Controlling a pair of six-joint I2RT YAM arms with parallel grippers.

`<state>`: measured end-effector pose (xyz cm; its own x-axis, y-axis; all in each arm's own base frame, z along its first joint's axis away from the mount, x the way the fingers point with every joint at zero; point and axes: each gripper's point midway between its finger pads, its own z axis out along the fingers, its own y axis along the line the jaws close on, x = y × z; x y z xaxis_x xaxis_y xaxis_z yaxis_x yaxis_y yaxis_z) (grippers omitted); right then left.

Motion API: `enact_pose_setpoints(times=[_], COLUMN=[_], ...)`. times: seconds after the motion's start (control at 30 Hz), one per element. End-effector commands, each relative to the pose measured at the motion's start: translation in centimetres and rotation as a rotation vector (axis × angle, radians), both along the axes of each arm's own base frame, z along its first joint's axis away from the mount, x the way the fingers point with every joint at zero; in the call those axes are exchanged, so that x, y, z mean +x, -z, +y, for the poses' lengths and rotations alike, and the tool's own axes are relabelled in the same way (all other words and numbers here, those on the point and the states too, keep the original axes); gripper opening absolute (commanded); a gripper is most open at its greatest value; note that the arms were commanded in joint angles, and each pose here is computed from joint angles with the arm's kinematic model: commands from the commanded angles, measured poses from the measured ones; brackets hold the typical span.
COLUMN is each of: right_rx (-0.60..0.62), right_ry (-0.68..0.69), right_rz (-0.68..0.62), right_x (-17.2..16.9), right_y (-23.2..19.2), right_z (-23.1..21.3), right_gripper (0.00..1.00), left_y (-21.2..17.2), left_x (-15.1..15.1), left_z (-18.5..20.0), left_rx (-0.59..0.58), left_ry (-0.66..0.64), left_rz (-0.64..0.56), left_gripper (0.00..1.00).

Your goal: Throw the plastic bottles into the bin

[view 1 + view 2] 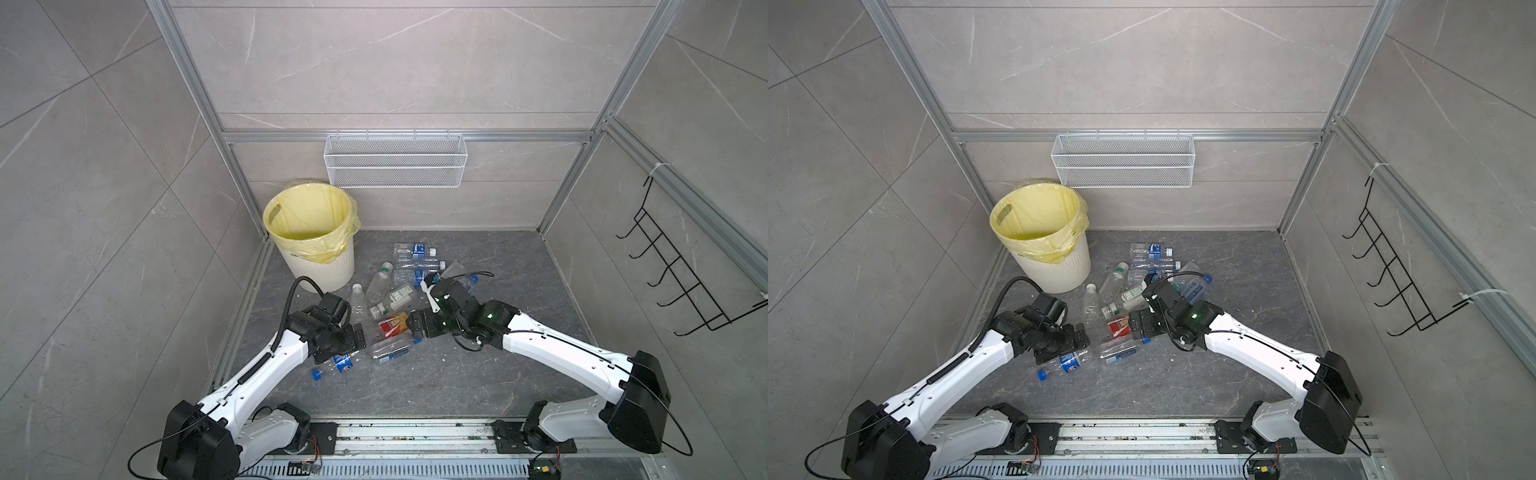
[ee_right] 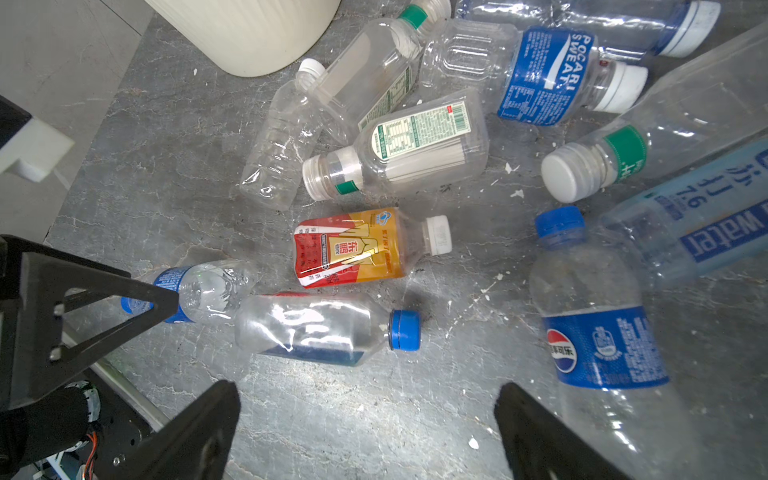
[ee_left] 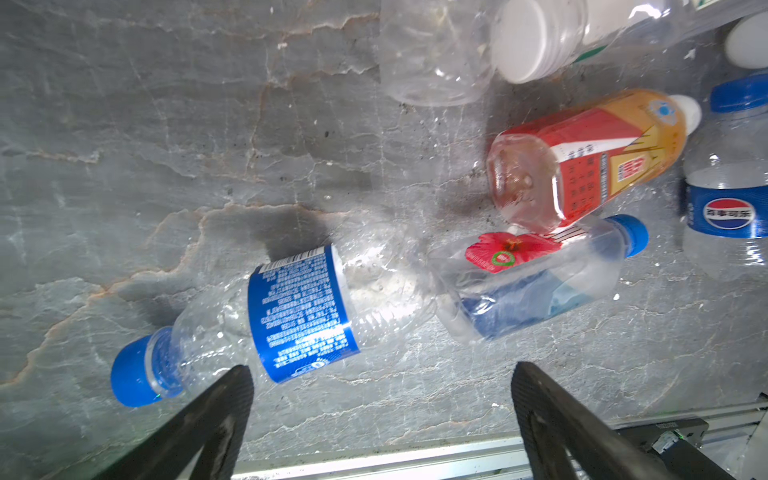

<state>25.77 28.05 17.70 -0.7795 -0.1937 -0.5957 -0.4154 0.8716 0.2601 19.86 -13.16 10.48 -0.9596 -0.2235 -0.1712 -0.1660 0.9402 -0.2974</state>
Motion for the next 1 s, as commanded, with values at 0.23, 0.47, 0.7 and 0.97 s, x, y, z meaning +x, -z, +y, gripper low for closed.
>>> enact_pose_setpoints(times=[0.23,0.47,0.7,0.97], right_rx=[0.010,0.008,0.006,0.002], right_ry=[0.018,0.019,0.021,0.024], right_rz=[-0.002,-0.001,0.002,0.003], right_x=[0.0,-0.1,-0.1,0.0], right_y=[0.4,0.6,0.7,1.0], right_z=[0.0,-0.1,-0.1,-0.1], right_gripper=[1.00,1.00,1.00,1.00], left_y=[2.4,3.9,4.6,5.0], left_x=[-1.3,-1.1,-0.3,1.0], left_z=[1.3,1.6,2.0,1.1], left_rx=[0.073,0.113,0.162,0.150], left_ry=[0.003,0.006,0.020,0.034], left_rz=[0.054,0.077,0.075,0.066], left_gripper=[1.00,1.00,1.00,1.00])
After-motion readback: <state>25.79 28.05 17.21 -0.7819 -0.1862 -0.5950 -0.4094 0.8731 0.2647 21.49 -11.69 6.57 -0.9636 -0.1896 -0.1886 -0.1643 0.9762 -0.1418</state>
